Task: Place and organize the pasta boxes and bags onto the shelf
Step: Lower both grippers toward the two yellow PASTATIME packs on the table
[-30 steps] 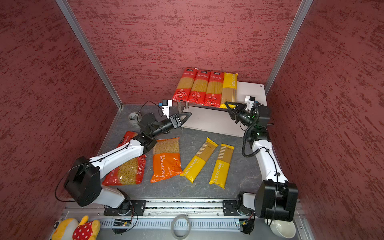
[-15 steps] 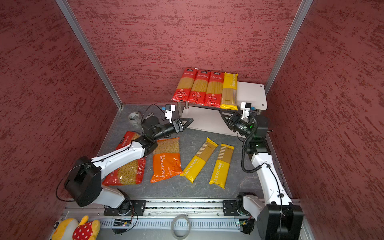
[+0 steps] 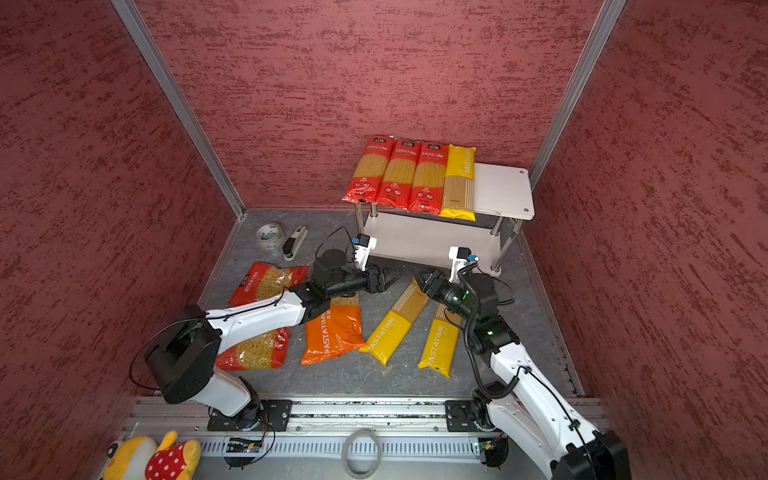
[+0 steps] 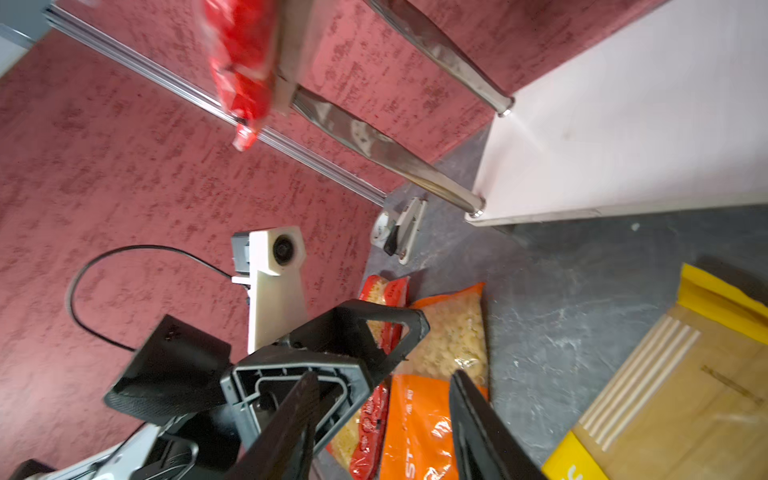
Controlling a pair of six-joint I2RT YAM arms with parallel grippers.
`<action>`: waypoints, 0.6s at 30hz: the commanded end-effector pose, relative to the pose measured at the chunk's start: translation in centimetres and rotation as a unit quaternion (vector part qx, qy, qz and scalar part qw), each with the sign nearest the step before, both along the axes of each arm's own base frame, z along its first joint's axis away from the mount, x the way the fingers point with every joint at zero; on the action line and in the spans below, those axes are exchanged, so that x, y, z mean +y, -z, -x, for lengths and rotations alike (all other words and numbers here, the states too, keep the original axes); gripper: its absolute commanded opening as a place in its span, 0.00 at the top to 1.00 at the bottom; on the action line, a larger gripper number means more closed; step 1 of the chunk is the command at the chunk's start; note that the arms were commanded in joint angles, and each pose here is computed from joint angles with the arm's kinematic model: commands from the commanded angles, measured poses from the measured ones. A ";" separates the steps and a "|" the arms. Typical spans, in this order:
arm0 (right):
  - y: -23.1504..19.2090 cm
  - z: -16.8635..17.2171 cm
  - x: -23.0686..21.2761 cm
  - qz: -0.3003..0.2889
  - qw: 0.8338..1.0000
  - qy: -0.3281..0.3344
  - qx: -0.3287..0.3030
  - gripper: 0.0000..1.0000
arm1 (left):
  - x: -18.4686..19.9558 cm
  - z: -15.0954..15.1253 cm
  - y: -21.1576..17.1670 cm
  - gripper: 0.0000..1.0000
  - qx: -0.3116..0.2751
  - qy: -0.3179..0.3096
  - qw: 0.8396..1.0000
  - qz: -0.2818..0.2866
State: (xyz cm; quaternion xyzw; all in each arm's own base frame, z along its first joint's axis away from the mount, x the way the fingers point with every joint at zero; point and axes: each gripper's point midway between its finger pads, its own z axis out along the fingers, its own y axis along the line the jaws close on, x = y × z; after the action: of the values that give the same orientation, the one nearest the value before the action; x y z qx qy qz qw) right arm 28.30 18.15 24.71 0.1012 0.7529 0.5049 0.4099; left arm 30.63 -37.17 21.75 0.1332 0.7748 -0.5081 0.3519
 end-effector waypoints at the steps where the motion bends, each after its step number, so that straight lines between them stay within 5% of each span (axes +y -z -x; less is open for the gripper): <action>1: 3.4 -0.7 -0.5 0.038 0.998 0.050 0.020 0.49 | 0.4 0.2 3.9 0.31 0.018 -0.006 0.999 -0.046; 11: 14.7 0.9 -0.6 0.095 0.969 0.076 0.213 0.51 | 0.7 1.4 11.4 0.31 0.080 -0.001 0.984 -0.161; 18: 18.5 1.7 -0.6 0.084 0.955 0.082 0.271 0.51 | 1.3 2.2 14.7 0.31 0.114 -0.003 0.970 -0.213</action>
State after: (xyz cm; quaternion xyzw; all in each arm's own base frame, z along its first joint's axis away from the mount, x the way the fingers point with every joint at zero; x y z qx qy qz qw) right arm 26.66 17.79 7.05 0.2302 0.8703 0.3603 0.2446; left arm 28.50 -36.32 7.97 0.1399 0.8895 -0.3675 0.2329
